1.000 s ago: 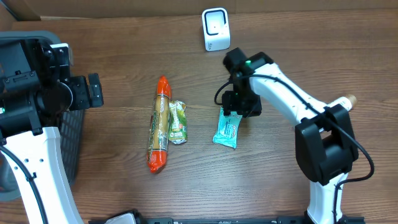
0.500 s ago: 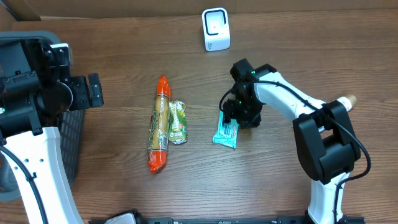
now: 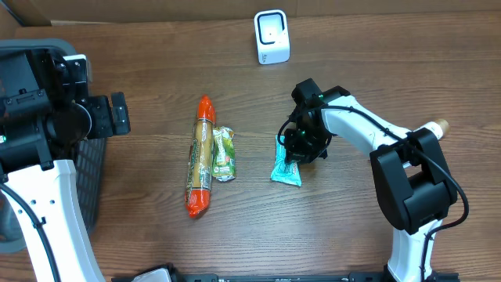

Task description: Scan the item barcode

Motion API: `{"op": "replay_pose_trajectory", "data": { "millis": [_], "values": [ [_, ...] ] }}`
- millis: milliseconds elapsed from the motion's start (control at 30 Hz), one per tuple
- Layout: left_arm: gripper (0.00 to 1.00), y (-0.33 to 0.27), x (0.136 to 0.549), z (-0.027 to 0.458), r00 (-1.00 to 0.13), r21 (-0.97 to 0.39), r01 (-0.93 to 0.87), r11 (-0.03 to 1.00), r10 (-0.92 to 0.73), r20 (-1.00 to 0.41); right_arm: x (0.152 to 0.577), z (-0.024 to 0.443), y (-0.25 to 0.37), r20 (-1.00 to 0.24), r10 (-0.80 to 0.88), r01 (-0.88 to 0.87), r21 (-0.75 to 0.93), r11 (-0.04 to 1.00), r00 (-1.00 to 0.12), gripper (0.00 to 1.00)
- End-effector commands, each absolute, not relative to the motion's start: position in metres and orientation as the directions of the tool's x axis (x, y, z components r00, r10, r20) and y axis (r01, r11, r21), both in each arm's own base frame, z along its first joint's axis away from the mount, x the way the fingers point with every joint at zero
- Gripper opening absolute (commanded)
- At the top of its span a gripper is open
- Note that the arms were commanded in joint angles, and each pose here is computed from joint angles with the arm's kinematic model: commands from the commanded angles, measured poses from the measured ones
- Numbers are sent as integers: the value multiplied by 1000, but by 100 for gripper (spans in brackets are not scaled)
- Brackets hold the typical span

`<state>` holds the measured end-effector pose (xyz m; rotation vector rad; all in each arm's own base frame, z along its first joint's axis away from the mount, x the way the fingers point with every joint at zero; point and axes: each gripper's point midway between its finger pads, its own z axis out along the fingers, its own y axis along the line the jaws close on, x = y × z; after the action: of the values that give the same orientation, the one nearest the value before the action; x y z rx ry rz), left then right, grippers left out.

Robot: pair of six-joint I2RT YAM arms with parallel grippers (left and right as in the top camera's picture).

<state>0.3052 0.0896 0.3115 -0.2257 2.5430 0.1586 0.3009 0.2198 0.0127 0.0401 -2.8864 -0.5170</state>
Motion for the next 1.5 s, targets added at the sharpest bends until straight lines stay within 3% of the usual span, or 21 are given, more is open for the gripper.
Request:
{"op": "replay_pose_trajectory", "data": {
  "millis": [0,167,300,600,733,900,1100,1267,1467],
  "values": [
    [100,90,306,314,-819,78,-183,980,-108,-563,309,16,196,140,-61,-30,209,977,-988,4],
    [100,90,306,314,-819,78,-183,980,-108,-564,322,63,131,-9,90,90,-171,981,-996,4],
    [100,90,306,314,-819,78,-184,980,-109,-564,313,95,78,-137,210,250,-480,841,-968,4],
    [100,90,306,314,-819,78,-183,980,-108,-564,286,71,47,22,216,133,-724,676,-976,4],
    [99,90,306,314,-819,78,-183,980,-108,-564,287,56,47,47,208,105,-743,661,-977,4],
    [100,90,306,314,-819,78,-183,980,-108,-563,287,37,68,134,108,-14,-689,725,-985,7],
    [100,90,306,314,-819,78,-183,980,-108,-564,282,30,103,154,-29,-124,-653,747,-988,24],
    [99,90,306,314,-819,78,-183,980,-108,-564,273,30,125,153,-103,-179,-651,738,-983,55],
    [100,90,306,314,-819,78,-184,980,-109,-564,272,32,140,138,-148,-202,-644,738,-979,60]
  ]
}}
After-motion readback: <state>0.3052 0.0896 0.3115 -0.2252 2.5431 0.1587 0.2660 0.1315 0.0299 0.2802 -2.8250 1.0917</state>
